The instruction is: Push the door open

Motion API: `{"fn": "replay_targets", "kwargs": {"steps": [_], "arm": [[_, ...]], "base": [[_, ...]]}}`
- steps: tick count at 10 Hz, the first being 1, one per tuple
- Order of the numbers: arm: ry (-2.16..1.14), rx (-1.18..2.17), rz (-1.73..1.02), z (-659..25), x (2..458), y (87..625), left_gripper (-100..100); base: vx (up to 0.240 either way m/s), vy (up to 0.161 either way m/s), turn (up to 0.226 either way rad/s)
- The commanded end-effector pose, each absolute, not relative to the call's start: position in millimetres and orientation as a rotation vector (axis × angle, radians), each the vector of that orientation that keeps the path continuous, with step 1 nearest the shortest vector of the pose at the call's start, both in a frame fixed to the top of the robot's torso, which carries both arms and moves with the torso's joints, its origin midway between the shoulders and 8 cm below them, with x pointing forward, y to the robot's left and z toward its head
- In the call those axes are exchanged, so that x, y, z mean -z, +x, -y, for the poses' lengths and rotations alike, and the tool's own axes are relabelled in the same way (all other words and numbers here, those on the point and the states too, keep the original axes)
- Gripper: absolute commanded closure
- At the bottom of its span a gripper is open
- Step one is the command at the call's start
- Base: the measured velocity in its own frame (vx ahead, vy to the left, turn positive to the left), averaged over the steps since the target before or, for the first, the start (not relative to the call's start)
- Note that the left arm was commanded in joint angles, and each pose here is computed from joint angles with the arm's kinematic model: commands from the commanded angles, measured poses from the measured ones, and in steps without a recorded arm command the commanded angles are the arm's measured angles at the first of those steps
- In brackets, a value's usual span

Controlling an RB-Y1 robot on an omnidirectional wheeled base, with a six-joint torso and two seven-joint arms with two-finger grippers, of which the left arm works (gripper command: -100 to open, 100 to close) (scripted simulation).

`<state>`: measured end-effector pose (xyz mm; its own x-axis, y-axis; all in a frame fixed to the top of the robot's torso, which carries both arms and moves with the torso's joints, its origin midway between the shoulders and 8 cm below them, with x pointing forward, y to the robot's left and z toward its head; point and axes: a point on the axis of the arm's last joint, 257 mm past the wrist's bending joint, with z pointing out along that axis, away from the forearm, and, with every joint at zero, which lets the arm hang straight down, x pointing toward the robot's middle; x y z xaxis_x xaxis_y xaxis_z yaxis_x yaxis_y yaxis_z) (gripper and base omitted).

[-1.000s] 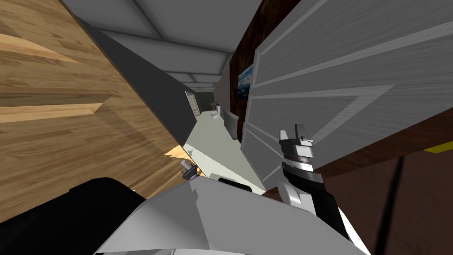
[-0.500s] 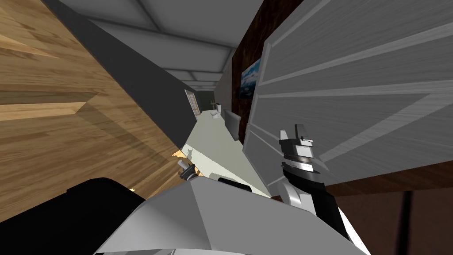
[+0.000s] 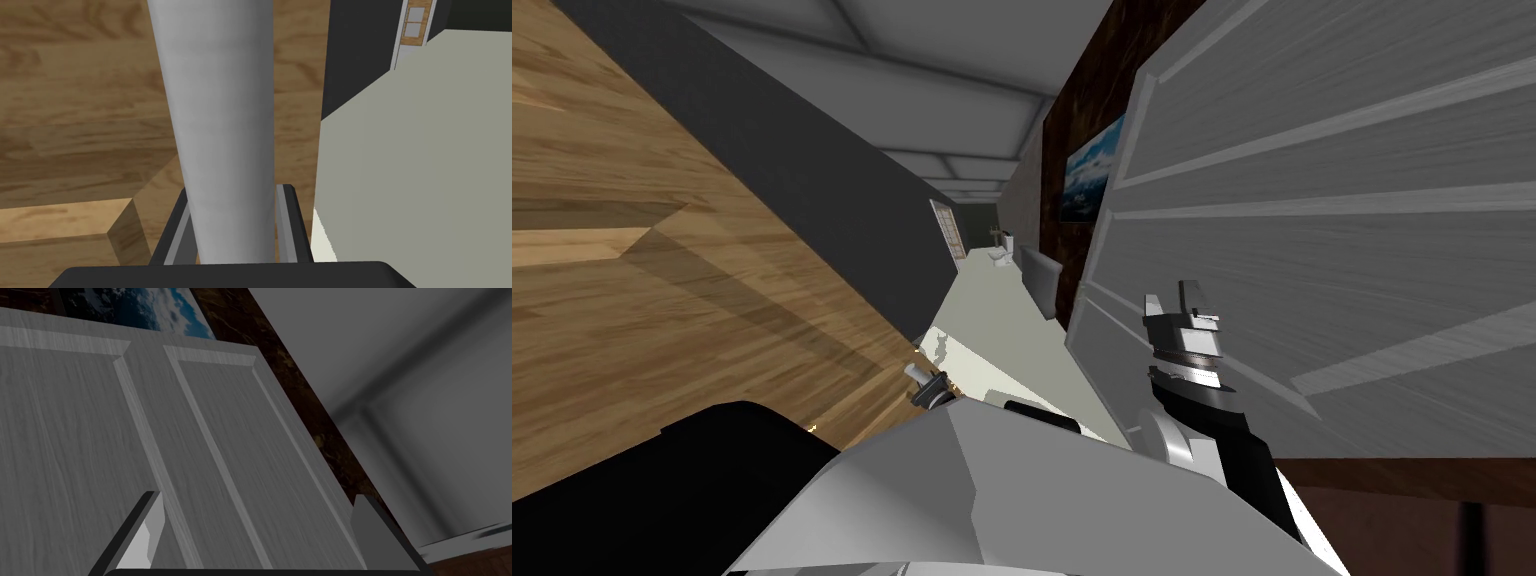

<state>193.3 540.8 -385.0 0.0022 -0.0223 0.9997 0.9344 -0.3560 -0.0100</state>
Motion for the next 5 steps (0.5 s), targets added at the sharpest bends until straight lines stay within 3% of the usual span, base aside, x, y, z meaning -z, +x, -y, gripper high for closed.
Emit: {"fn": "replay_targets", "kwargs": {"steps": [1, 5], "arm": [[-1.413, 1.455, 0.997, -555, 379, 181, 100], [-1.366, 1.41, 1.035, -570, 378, 167, 100]], "base": [[0.09, 0.082, 0.034], [0.096, 0.095, 0.025]]}}
